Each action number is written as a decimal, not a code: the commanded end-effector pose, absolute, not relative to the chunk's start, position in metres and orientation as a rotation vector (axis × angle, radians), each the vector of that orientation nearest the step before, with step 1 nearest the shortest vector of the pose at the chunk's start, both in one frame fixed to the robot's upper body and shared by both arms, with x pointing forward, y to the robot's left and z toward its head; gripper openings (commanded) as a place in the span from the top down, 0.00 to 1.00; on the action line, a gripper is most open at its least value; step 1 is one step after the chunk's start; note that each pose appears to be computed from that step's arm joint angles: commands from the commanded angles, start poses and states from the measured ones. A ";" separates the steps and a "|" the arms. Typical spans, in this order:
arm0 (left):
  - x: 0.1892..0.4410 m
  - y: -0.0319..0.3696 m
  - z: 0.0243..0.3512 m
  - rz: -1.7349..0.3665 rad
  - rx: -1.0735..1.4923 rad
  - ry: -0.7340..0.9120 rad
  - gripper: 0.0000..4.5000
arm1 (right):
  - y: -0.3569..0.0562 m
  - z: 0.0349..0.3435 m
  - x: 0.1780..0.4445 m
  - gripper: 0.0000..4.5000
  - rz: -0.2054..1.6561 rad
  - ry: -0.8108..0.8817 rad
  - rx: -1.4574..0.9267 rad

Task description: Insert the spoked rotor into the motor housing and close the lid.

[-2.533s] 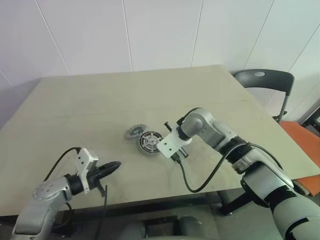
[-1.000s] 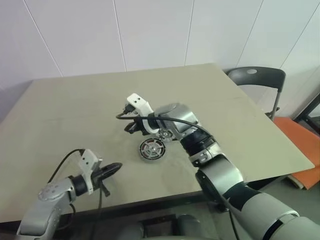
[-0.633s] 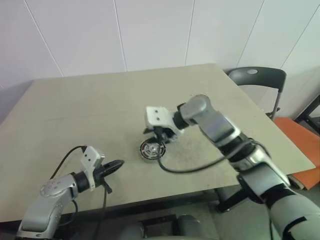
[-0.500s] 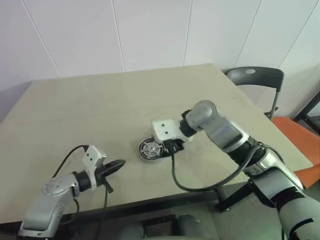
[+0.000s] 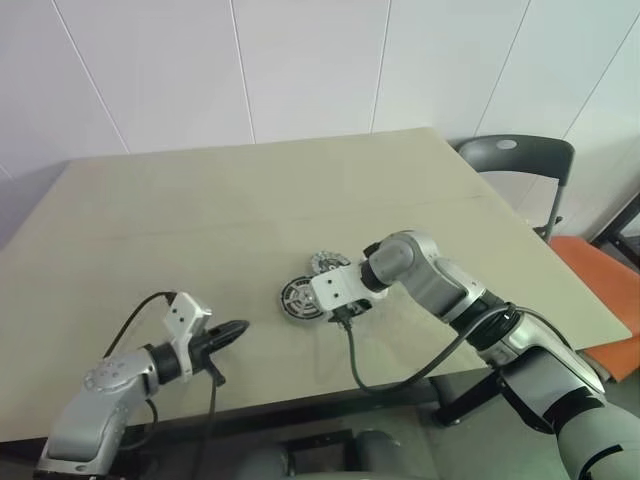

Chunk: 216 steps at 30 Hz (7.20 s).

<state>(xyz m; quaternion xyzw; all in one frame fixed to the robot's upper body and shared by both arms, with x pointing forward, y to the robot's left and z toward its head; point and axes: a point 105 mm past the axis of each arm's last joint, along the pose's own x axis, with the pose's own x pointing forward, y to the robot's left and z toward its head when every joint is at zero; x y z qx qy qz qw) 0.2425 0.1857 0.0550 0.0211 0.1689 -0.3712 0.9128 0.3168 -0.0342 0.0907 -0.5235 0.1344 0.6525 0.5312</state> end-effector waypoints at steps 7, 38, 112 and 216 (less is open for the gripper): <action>0.249 0.188 0.062 -0.762 0.068 0.287 1.00 | -0.024 0.097 0.316 0.98 1.543 0.284 -1.191; 0.251 0.188 0.063 -0.762 0.074 0.281 1.00 | 0.002 0.196 0.331 0.40 1.537 0.269 -0.573; 0.324 0.105 0.071 -1.108 0.179 0.215 1.00 | -0.092 0.090 0.301 0.00 0.771 0.869 0.780; 0.283 0.172 0.062 -0.909 0.051 0.389 1.00 | -0.063 0.090 0.310 0.39 1.160 0.480 -0.509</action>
